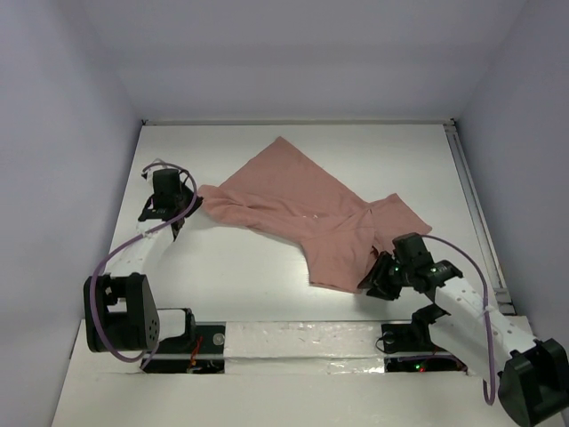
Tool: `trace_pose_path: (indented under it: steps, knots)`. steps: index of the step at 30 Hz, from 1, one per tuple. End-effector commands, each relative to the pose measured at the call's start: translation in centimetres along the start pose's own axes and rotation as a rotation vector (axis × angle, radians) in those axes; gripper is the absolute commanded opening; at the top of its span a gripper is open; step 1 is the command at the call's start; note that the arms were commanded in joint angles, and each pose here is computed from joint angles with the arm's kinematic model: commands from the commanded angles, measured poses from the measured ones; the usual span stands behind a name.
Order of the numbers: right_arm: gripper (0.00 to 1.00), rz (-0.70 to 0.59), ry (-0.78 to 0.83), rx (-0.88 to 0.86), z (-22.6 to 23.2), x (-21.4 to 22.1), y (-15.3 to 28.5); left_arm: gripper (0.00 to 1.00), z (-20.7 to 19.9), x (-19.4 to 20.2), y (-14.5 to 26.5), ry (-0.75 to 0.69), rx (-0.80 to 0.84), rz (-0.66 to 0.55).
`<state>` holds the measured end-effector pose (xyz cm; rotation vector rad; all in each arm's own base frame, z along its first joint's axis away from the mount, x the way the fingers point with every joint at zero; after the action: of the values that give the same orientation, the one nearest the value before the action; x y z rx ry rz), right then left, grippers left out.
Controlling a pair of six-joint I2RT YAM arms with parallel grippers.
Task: Fold and stack the t-shirts
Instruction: Flatten the tshirt out
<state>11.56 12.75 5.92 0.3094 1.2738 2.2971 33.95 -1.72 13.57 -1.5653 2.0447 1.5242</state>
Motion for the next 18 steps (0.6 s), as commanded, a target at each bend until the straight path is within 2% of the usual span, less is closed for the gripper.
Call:
trace_pose_path:
  steps: [1, 3, 8, 14, 18]
  knots:
    - [0.45, -0.019, 0.02, -0.085, 1.8, -0.6, -0.7, 0.0, -0.6, -0.7, 0.6, 0.002, 0.035, -0.044]
    - [0.44, -0.038, 0.014, -0.081, 2.0, -0.9, -0.9, 0.0, -0.6, -0.6, 0.6, 0.003, 0.033, -0.041]
    - [0.32, -0.027, -0.018, -0.055, 1.1, -0.6, -1.4, 0.0, -0.5, -0.6, 0.5, 0.0, 0.029, -0.043]
    - [0.31, 0.001, -0.014, -0.04, 0.6, 0.3, -1.4, 0.0, -0.4, -0.5, 0.4, 0.0, 0.028, -0.04]
    - [0.26, -0.013, -0.011, -0.036, 0.8, 0.2, -1.2, 0.0, -0.3, -0.4, 0.3, 0.003, 0.027, -0.036]
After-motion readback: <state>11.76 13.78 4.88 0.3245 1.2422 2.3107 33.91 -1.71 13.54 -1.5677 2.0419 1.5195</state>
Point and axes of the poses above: each gripper's point midway between its finger pads, its own y axis back along the fingers, its own z axis along the line the jaws close on, x = y × z, the point moved 3 cm from there along y, back along the fingers, and after that the axes turned 2 degrees about -y, right-handed, at the moved point
